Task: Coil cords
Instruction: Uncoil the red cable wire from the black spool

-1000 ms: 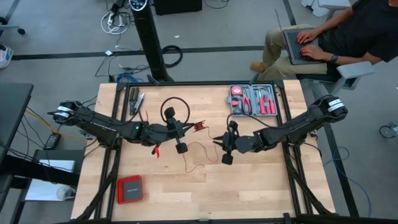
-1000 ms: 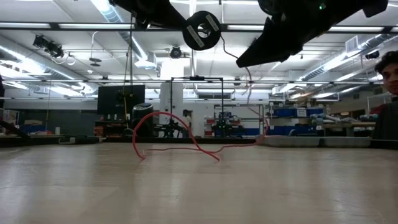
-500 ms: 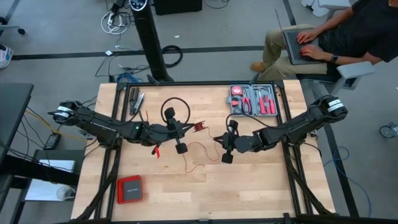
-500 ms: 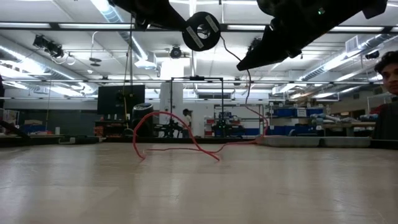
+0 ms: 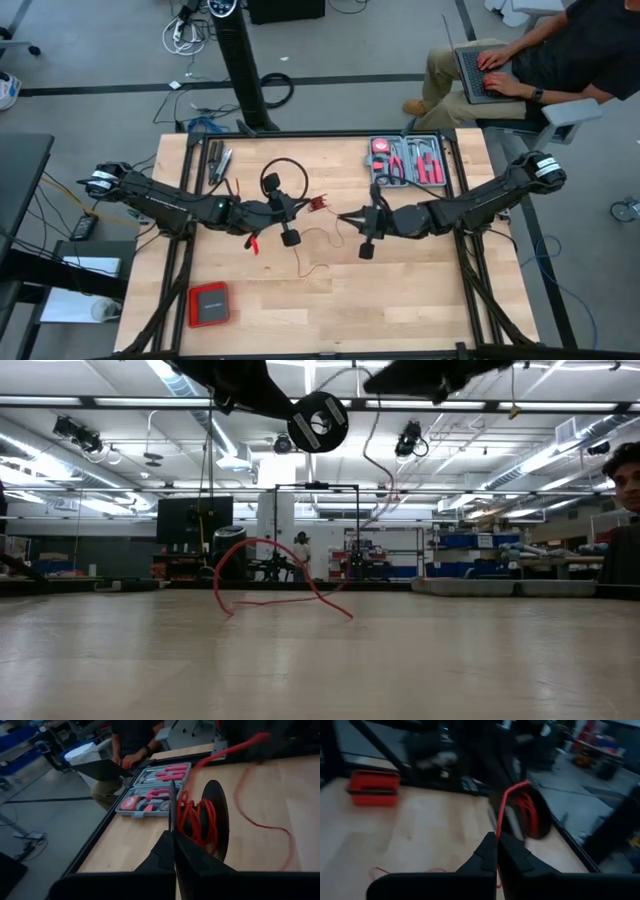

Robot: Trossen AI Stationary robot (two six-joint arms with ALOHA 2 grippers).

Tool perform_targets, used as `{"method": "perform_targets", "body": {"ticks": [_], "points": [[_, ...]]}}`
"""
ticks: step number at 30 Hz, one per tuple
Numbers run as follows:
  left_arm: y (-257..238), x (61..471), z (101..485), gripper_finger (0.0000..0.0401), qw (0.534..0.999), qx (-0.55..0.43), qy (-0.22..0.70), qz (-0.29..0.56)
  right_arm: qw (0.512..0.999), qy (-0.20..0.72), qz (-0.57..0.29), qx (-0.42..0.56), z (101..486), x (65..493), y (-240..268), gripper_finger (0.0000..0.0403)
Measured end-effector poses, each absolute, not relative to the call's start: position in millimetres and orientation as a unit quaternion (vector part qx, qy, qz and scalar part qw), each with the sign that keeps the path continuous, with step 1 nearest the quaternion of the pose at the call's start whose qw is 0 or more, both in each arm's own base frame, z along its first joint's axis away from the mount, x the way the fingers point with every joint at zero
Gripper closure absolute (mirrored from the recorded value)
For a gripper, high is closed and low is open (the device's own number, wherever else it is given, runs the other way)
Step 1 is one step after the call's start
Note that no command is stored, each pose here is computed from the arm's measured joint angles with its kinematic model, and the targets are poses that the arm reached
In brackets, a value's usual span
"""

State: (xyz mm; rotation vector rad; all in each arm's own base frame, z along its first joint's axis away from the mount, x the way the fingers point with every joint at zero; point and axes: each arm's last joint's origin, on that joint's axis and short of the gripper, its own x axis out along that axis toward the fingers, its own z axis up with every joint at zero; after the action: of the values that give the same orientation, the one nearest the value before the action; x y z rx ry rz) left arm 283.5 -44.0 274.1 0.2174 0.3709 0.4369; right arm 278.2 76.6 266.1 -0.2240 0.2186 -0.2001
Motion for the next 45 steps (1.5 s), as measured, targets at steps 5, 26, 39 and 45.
{"method": "perform_targets", "body": {"ticks": [5, 26, 39, 45], "points": [[-42, 284, 277, 0.0401, 0.948, 0.105, 0.168, 0.249, 0.986, 0.105, -0.045, -0.125, 272, 294, 85, 0.0402], [-52, 288, 296, 0.0401, 0.974, 0.065, 0.072, 0.204, 0.948, 0.255, -0.137, -0.132, 235, 298, 71, 0.0403], [-68, 282, 285, 0.0401, 0.975, 0.095, 0.13, 0.153, 0.909, 0.313, -0.231, -0.154, 250, 260, 57, 0.0403], [-61, 275, 268, 0.0401, 0.948, 0.123, 0.214, 0.201, 0.92, 0.272, -0.24, -0.151, 269, 247, 63, 0.0403]]}}
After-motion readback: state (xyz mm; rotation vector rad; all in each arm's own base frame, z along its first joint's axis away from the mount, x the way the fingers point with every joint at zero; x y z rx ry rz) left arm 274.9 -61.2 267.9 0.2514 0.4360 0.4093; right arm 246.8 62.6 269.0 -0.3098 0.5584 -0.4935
